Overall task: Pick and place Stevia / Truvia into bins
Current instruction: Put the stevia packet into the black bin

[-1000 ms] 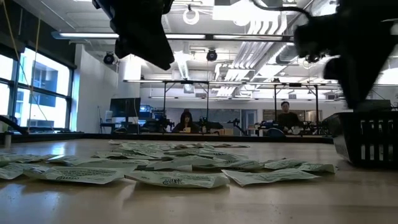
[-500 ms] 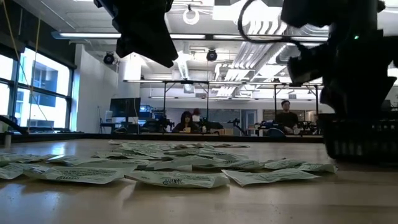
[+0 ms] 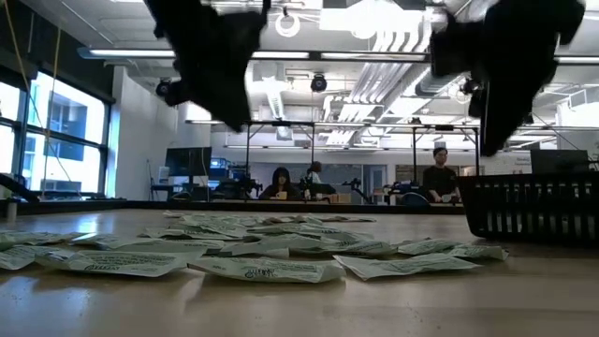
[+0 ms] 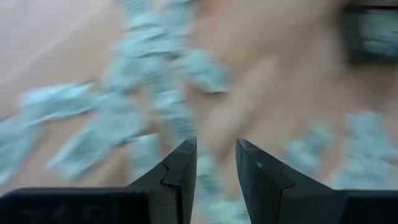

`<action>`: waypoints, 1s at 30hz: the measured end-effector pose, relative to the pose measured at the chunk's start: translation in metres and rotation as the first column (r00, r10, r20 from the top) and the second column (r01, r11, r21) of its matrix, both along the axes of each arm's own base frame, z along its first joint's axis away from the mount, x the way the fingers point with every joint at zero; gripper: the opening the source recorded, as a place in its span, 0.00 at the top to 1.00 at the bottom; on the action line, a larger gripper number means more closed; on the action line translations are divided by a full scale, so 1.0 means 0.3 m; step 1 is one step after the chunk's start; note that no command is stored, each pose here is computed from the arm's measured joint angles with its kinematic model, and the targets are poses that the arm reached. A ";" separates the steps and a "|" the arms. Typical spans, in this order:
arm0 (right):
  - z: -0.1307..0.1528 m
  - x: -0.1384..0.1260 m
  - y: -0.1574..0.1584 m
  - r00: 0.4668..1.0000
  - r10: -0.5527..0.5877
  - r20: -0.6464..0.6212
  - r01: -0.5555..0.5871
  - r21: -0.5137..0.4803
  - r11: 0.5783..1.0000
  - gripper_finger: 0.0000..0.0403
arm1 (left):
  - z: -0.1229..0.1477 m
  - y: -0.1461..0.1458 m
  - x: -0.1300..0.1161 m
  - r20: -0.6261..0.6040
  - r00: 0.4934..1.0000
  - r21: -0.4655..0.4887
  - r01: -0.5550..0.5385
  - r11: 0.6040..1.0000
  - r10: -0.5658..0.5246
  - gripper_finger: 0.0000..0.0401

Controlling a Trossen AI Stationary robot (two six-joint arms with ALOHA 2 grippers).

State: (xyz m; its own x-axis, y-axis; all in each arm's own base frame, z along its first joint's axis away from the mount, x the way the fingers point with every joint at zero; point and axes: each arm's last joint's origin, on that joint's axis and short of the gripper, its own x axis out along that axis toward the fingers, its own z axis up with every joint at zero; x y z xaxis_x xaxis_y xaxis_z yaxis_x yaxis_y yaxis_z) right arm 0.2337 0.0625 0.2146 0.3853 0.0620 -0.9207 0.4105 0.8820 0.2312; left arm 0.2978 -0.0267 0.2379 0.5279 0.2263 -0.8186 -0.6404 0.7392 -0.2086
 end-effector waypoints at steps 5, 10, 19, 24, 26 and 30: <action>0.120 -0.087 -0.031 0.985 -0.069 0.158 0.080 -0.060 0.995 0.45 | -0.023 0.188 -0.053 -0.196 0.974 0.034 -0.107 0.994 0.112 0.64; 0.160 -0.143 -0.088 0.979 -0.115 0.168 0.133 -0.098 0.986 0.44 | -0.038 0.311 -0.070 -0.270 0.962 0.014 0.041 0.999 -0.036 0.64; 0.157 -0.119 -0.204 0.983 -0.085 0.160 0.113 -0.174 0.978 0.44 | -0.100 0.448 -0.124 -0.393 0.909 -0.126 0.093 0.988 -0.135 0.64; 0.170 -0.100 -0.276 0.969 -0.096 0.226 0.133 -0.152 0.979 0.44 | -0.167 0.469 -0.133 -0.441 0.884 -0.124 0.110 0.986 -0.154 0.61; 0.173 -0.096 -0.301 0.962 -0.117 0.245 0.156 -0.144 0.977 0.44 | -0.194 0.469 -0.131 -0.441 0.881 -0.122 0.131 0.984 -0.172 0.58; 0.174 -0.091 -0.339 0.949 -0.170 0.265 0.212 -0.139 0.967 0.44 | -0.243 0.474 -0.130 -0.466 0.864 -0.086 0.169 0.982 -0.190 0.48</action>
State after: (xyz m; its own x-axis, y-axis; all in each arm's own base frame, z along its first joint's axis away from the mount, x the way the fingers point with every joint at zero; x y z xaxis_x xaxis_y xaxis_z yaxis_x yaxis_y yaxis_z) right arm 0.2064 -0.0391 0.2667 0.5934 -0.1789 -0.7848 0.5226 0.8272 0.2065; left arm 0.2586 0.1154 0.1650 0.1065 0.1256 -0.9864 -0.5274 0.8481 0.0510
